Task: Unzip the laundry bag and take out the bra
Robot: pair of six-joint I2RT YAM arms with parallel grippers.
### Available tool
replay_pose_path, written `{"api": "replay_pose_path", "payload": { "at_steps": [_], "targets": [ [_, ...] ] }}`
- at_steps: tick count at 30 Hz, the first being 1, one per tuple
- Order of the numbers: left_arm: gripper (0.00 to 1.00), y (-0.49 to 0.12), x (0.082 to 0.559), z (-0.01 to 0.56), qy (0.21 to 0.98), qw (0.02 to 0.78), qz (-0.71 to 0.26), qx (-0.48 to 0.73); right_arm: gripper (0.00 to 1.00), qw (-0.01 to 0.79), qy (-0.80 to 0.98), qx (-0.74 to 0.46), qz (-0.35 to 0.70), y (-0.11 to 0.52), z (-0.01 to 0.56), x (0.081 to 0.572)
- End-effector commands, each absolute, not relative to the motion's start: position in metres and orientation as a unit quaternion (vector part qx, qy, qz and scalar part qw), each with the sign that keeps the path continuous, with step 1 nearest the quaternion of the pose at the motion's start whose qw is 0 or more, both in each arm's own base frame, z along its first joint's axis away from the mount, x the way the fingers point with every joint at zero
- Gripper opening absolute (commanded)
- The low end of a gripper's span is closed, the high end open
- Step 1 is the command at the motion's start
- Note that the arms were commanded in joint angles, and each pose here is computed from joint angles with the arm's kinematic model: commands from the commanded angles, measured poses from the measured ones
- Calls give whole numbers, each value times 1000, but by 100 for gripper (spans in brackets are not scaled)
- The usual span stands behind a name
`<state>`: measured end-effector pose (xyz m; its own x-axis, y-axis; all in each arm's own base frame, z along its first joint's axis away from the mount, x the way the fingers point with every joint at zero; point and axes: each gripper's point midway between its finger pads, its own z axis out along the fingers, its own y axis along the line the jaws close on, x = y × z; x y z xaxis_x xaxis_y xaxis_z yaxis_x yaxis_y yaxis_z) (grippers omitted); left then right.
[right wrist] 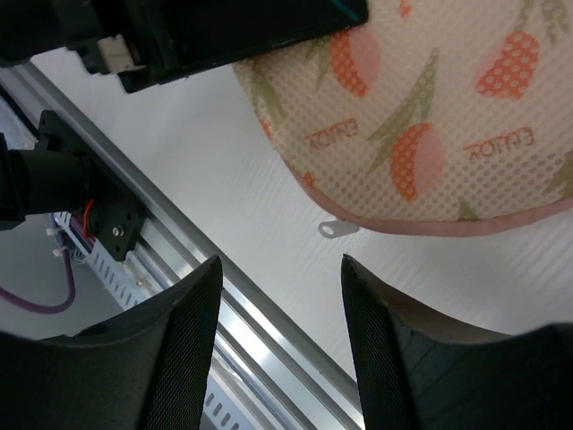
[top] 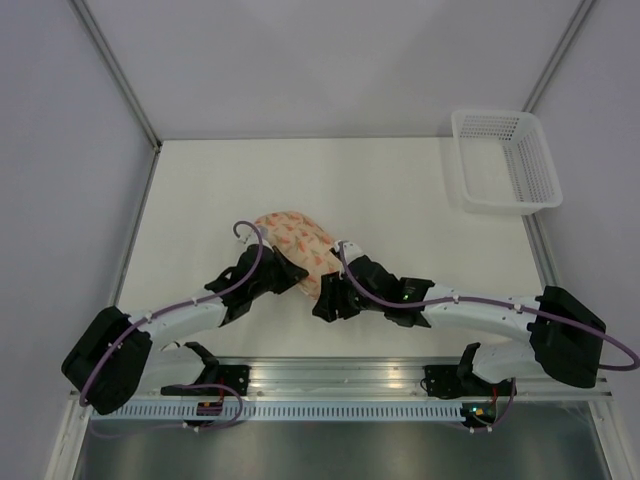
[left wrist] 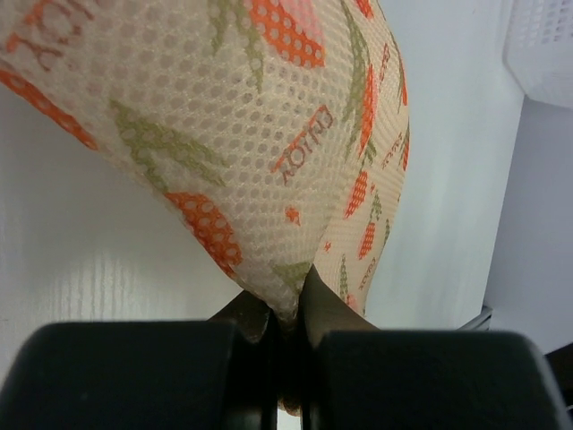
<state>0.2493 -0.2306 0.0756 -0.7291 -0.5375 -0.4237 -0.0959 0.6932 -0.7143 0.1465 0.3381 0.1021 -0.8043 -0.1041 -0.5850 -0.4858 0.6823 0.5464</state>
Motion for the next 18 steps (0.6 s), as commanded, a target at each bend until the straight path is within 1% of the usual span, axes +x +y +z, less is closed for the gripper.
{"api": "replay_pose_path", "payload": {
  "at_steps": [1,2,3,5,13,18],
  "targets": [
    [2,-246,259,120,810,364,-415,-196,62,286,890,-127,331,337,107,164],
    [2,-242,254,114,808,367,-416,-199,61,289,895,-116,318,334,106,168],
    [2,-244,257,125,788,383,-439,-198,61,294,901,-104,301,328,102,171],
    [2,-244,253,128,775,388,-458,-196,62,295,905,-95,293,327,99,173],
    [2,-250,249,129,778,369,-469,-196,61,291,907,-80,295,336,95,178],
    [2,-251,249,134,773,369,-475,-200,58,285,908,-77,296,340,92,177]
  ]
}}
